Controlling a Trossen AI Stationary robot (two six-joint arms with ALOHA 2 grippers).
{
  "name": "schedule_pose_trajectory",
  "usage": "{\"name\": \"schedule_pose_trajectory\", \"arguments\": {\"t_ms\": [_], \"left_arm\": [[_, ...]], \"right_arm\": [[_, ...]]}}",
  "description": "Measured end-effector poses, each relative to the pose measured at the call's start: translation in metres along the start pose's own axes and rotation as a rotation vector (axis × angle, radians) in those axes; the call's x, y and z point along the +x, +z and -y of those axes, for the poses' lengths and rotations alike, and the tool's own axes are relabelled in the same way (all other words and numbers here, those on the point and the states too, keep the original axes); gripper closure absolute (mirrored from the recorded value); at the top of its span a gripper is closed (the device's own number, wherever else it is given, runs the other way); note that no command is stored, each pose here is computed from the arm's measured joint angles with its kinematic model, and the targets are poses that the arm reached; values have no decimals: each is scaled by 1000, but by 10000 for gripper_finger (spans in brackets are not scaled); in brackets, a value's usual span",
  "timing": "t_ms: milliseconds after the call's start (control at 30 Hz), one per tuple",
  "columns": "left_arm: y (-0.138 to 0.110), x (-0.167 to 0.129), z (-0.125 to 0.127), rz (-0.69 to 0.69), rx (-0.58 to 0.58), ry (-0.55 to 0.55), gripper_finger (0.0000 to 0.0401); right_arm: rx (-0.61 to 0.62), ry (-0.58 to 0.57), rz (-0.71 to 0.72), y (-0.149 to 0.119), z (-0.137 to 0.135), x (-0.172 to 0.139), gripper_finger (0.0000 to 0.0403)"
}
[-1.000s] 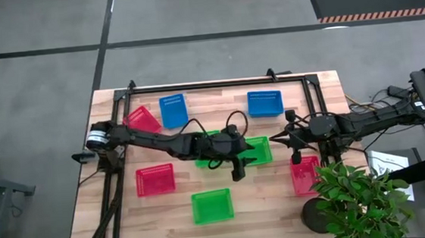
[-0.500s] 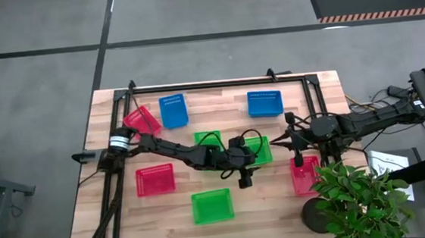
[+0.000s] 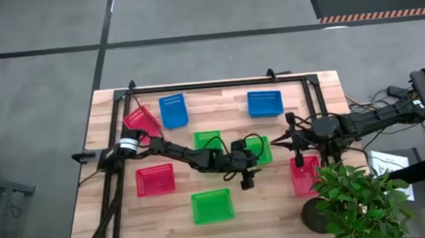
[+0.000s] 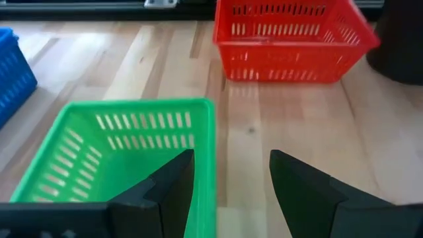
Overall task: Stack baskets by color
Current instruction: Stack the top right green bin on top of the bottom green bin
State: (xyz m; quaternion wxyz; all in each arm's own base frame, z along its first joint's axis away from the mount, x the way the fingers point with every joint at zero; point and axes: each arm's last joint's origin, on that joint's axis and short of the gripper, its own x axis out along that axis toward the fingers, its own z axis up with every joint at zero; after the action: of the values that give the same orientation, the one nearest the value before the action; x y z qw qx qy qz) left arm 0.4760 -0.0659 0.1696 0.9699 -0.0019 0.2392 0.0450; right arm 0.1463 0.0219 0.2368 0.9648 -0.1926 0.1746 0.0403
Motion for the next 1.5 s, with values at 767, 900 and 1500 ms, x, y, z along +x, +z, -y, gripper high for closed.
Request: {"name": "schedule_pose_trajectory", "arguments": {"t_ms": [767,900,1500], "left_arm": [[-22,13,-2,-65,-6,27,382],[-21,13,-2,-61,4,26,396],[48,-69,40,40,147,-50,401]], "right_arm": [[8,1,-3,-1,0,0,394],[8,1,-4,-1,0,0,394],[53,-14,43,0,0,2,394]]}}
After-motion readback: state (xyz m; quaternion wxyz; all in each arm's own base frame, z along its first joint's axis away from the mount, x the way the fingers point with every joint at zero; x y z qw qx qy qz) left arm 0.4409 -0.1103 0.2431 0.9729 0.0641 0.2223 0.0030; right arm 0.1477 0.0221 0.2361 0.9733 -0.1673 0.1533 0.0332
